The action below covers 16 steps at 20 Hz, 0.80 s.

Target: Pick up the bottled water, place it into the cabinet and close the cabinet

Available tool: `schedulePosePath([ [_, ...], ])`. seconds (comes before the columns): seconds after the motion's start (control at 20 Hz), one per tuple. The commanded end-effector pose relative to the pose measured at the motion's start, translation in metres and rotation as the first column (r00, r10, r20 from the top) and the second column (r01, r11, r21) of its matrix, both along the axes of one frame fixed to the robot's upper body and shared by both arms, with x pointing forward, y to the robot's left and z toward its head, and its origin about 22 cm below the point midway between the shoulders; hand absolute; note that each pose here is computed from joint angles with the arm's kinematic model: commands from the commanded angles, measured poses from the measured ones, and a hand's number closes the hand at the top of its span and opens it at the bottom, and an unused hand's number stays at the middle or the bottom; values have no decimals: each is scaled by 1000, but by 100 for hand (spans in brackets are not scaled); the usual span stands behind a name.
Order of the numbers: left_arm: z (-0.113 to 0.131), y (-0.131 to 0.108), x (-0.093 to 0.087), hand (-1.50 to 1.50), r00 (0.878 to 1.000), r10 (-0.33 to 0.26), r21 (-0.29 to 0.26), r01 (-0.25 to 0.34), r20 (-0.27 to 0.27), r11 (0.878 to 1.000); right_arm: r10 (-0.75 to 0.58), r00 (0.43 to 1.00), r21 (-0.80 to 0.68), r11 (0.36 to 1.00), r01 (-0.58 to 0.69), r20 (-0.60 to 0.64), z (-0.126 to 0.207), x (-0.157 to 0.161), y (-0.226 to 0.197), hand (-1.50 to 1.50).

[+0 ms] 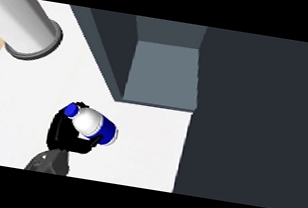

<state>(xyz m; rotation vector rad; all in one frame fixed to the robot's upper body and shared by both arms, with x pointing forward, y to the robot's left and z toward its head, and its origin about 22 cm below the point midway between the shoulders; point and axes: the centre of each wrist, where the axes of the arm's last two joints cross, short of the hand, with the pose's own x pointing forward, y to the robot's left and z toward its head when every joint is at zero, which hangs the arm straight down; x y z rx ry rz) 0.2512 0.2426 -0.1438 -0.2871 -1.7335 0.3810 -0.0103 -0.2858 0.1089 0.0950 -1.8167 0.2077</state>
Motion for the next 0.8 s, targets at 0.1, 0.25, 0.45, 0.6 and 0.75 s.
schedulePosePath([
  [0.1,25,-1,31,150,995,33,1,-34,98,999,27,997,27,999,-29,67,31,-5,13,-150],
  [0.25,27,-15,28,150,994,-17,-16,19,104,1000,35,996,30,999,-38,87,30,11,10,-150],
  [0.45,50,-24,24,150,987,-78,30,75,137,997,7,996,1,1000,-7,86,28,9,5,-150],
  [0.6,83,-45,40,150,977,-147,50,141,158,989,14,996,37,999,-18,83,20,8,9,-150],
  [0.75,94,-72,30,150,971,-163,44,158,174,986,17,996,44,999,-20,85,15,4,-7,-150],
])
